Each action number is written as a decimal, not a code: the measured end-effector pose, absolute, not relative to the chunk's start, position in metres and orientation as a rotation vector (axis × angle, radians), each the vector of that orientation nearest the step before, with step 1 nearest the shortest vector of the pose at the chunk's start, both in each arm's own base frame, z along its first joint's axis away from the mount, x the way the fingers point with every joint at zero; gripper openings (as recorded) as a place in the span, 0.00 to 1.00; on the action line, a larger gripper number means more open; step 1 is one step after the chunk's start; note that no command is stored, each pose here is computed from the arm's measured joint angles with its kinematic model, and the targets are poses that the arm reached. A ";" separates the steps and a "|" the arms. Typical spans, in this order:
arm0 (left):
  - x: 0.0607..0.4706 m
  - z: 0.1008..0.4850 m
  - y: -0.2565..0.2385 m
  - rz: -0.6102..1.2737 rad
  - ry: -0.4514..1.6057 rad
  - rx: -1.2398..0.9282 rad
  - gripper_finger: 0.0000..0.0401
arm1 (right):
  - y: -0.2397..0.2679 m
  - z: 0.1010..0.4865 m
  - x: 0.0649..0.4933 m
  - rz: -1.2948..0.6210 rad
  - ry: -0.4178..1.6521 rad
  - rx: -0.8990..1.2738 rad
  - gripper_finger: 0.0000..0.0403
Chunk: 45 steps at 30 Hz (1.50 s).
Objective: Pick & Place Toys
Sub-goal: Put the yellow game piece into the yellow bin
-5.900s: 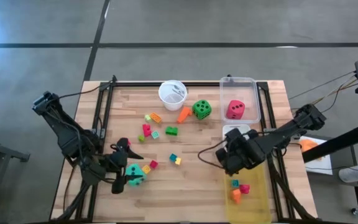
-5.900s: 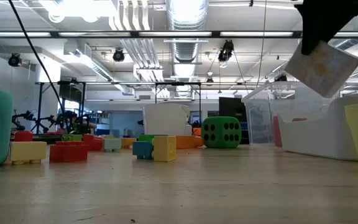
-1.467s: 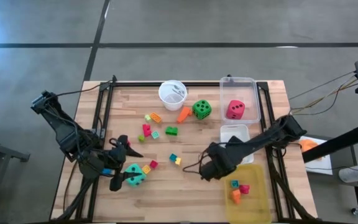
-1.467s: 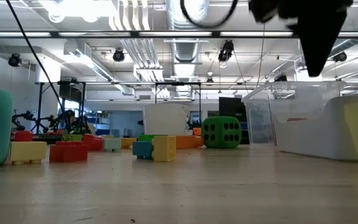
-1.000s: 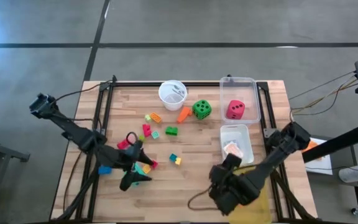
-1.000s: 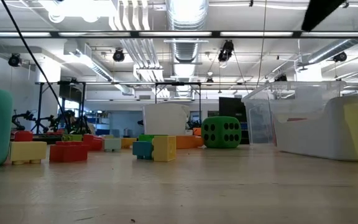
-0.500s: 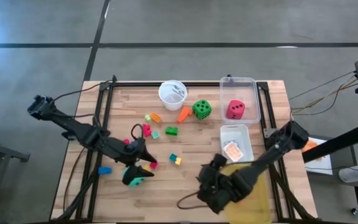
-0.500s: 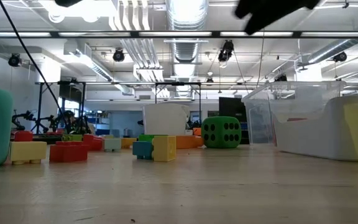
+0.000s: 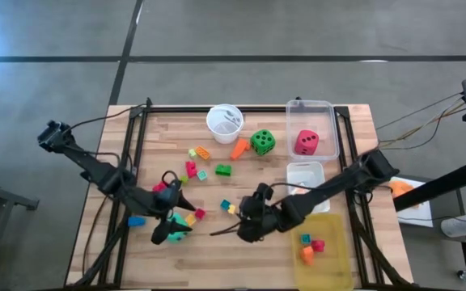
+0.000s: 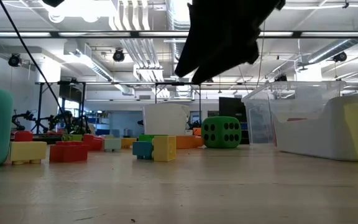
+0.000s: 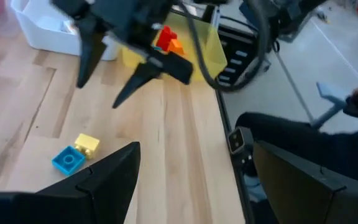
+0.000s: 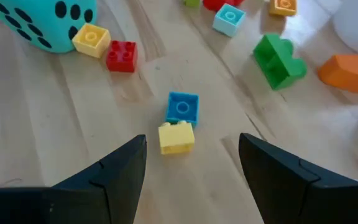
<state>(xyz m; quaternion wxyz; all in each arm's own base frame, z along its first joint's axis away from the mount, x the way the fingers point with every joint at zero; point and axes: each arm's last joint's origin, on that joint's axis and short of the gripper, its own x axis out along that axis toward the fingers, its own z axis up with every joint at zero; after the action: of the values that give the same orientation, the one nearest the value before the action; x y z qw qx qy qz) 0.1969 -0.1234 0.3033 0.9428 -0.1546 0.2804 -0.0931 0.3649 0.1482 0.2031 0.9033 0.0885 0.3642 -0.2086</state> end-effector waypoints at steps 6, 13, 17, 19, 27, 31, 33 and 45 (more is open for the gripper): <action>0.184 0.313 -0.114 -0.182 0.570 -0.336 0.78 | 0.137 0.186 0.371 -0.349 0.676 0.114 0.62; 0.164 0.320 -0.098 -0.104 0.548 -0.301 0.78 | 0.132 0.179 0.372 -0.327 0.672 0.046 0.62; 0.162 0.319 -0.095 -0.035 0.536 -0.269 0.78 | 0.129 0.169 0.384 -0.314 0.705 0.029 0.62; 0.162 0.319 -0.095 -0.031 0.537 -0.268 0.78 | 0.129 0.164 0.392 -0.309 0.731 0.012 0.62; 0.161 0.315 -0.094 -0.014 0.575 -0.308 0.78 | 0.133 0.158 0.401 -0.340 0.823 -0.002 0.62; 0.161 0.315 -0.095 -0.012 0.576 -0.315 0.78 | 0.134 0.158 0.402 -0.336 0.818 0.014 0.62; 0.161 0.315 -0.095 -0.012 0.576 -0.315 0.78 | 0.133 0.156 0.402 -0.324 0.830 0.028 0.62; 0.161 0.315 -0.095 -0.010 0.576 -0.322 0.78 | 0.131 0.130 0.405 -0.328 0.892 0.026 0.62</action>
<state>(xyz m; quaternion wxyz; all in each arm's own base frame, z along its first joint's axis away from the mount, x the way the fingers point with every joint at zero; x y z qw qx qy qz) 0.1611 -0.0947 0.3148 0.9461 -0.1580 0.2828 -0.0047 0.4047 0.1313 0.1296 0.8891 0.0123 0.4295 -0.1578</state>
